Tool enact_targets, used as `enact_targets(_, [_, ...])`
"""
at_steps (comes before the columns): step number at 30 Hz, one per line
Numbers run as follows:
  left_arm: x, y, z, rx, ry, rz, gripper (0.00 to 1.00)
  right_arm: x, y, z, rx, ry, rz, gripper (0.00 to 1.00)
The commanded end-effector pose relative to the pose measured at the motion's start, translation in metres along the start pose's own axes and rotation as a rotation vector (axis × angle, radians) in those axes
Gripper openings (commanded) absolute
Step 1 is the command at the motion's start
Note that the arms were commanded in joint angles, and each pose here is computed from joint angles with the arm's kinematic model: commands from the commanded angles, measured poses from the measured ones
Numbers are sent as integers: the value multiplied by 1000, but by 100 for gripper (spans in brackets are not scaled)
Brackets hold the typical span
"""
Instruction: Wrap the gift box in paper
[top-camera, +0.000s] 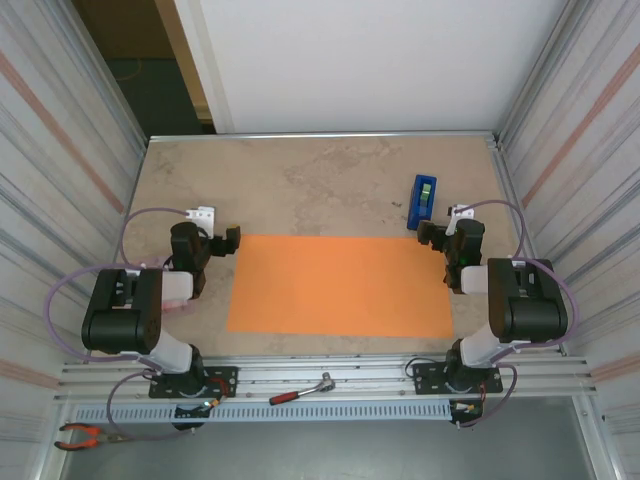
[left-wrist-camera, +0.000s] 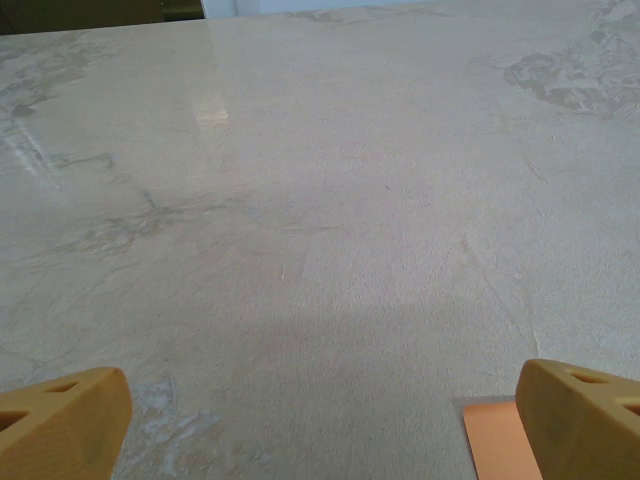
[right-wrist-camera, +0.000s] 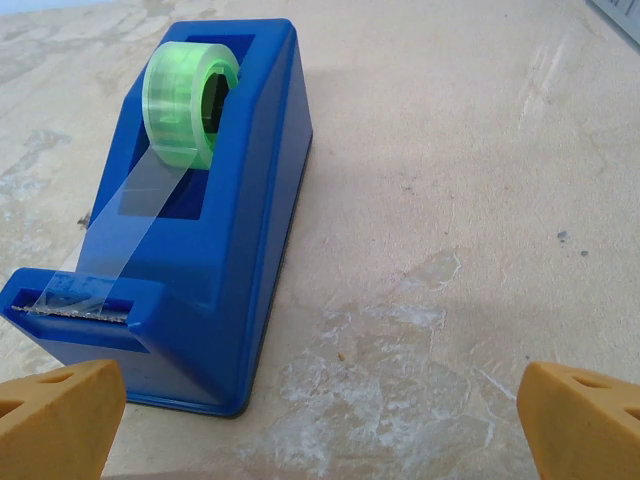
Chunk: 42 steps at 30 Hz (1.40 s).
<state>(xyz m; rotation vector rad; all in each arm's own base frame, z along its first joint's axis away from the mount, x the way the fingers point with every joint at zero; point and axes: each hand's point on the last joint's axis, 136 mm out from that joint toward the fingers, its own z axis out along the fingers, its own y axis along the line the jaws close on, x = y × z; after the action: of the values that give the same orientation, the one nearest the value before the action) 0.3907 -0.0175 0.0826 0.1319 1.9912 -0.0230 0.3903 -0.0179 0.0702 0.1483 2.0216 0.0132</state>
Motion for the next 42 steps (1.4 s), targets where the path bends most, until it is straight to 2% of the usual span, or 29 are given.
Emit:
enact_targets(1, [-10, 2, 1, -4, -29, 4, 99, -13, -1, 0, -2, -34, 2, 99])
enact_targets(32, [-16, 5, 0, -19, -43, -1, 99, -17, -2, -2, -1, -52, 9, 99])
enact_targets(35, [-37, 1, -8, -59, 8, 47, 99, -45, -8, -24, 88, -50, 4, 99])
enact_targets(37, [-59, 2, -21, -132, -7, 58, 99, -70, -7, -43, 111, -72, 21, 99])
enact_targets(40, [-77, 2, -44, -164, 45, -64, 99, -100, -13, -74, 153, -99, 145, 99])
enact_targets(42, [-72, 14, -63, -245, 121, -198, 99, -101, -34, -94, 262, -86, 361, 99])
